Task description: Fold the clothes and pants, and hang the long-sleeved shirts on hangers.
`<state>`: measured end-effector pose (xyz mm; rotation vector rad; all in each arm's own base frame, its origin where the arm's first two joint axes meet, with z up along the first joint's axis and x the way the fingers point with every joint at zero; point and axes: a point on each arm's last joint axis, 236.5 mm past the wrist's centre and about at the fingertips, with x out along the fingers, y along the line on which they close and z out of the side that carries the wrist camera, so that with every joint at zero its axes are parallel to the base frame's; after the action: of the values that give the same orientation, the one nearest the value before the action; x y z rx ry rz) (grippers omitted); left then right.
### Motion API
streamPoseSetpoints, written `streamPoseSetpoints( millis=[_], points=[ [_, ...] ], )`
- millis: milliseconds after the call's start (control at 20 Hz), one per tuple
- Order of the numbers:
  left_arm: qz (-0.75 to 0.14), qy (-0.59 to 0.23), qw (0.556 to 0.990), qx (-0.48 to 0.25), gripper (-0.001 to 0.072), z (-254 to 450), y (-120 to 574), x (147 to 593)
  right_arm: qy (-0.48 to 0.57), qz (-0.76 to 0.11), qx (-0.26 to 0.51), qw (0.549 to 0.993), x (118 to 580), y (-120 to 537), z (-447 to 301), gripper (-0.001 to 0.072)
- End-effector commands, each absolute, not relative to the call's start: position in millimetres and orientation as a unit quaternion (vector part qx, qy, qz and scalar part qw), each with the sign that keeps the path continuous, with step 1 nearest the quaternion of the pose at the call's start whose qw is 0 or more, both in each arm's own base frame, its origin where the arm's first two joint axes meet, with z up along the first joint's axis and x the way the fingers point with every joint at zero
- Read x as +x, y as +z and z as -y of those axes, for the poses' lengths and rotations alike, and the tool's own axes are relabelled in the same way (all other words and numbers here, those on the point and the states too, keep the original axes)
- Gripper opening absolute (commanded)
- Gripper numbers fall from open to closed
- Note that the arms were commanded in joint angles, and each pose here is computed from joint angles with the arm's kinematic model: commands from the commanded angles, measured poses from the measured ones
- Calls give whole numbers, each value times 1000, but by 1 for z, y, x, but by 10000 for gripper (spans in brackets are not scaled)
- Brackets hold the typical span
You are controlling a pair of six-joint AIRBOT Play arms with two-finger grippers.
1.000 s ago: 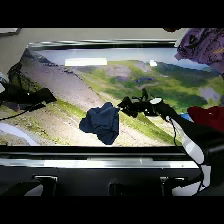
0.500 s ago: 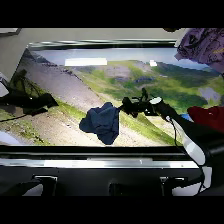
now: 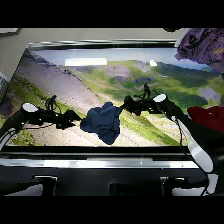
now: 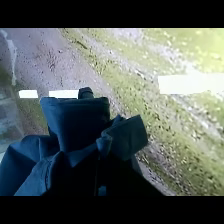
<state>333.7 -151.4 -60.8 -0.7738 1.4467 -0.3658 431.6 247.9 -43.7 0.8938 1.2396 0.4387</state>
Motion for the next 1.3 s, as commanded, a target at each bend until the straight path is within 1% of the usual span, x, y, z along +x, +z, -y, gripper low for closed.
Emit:
streamPoseSetpoints(
  millis=[0,50,100,150,200,250,400,500,550,600,700,800,900,1000,1100,1250],
  points=[
    [-656,-171,649,-346,597,173,-90,327,199,-560,396,700,429,-43,-247,35],
    [-660,-169,646,-345,512,175,-96,326,201,-562,396,697,427,-43,-248,35],
    [-663,-166,643,-344,311,175,-101,325,204,-566,396,694,425,-42,-250,35],
    [-665,-164,642,-345,225,175,-104,325,207,-568,396,691,423,-41,-251,35],
    [-664,-162,643,-345,160,174,-105,326,211,-569,395,690,421,-38,-252,35],
    [-661,-163,646,-344,21,173,-104,328,214,-566,394,691,421,-34,-252,35],
    [-635,-175,672,-338,14,171,-82,349,224,-541,393,709,426,-7,-250,35],
    [-588,-188,720,-317,12,159,-40,382,238,-494,377,746,439,32,-245,34],
    [-559,-182,753,-295,12,145,-11,400,246,-459,357,776,450,62,-240,34],
    [-530,-169,786,-270,11,128,22,417,252,-421,334,805,460,95,-234,34],
    [-445,-133,860,-212,11,85,115,445,264,-334,283,860,474,177,-221,34],
    [-341,-98,921,-160,12,50,222,449,275,-253,238,897,468,261,-208,34],
    [-246,-67,959,-123,13,26,316,429,284,-179,194,922,446,336,-196,34],
    [-161,-38,982,-94,13,11,396,388,292,-117,165,935,410,398,-185,34],
    [-97,-29,992,-76,14,8,448,341,301,-57,154,939,366,450,-175,34],
    [-33,-34,997,-68,14,14,488,277,306,9,141,941,305,498,-160,34]
  ],
)
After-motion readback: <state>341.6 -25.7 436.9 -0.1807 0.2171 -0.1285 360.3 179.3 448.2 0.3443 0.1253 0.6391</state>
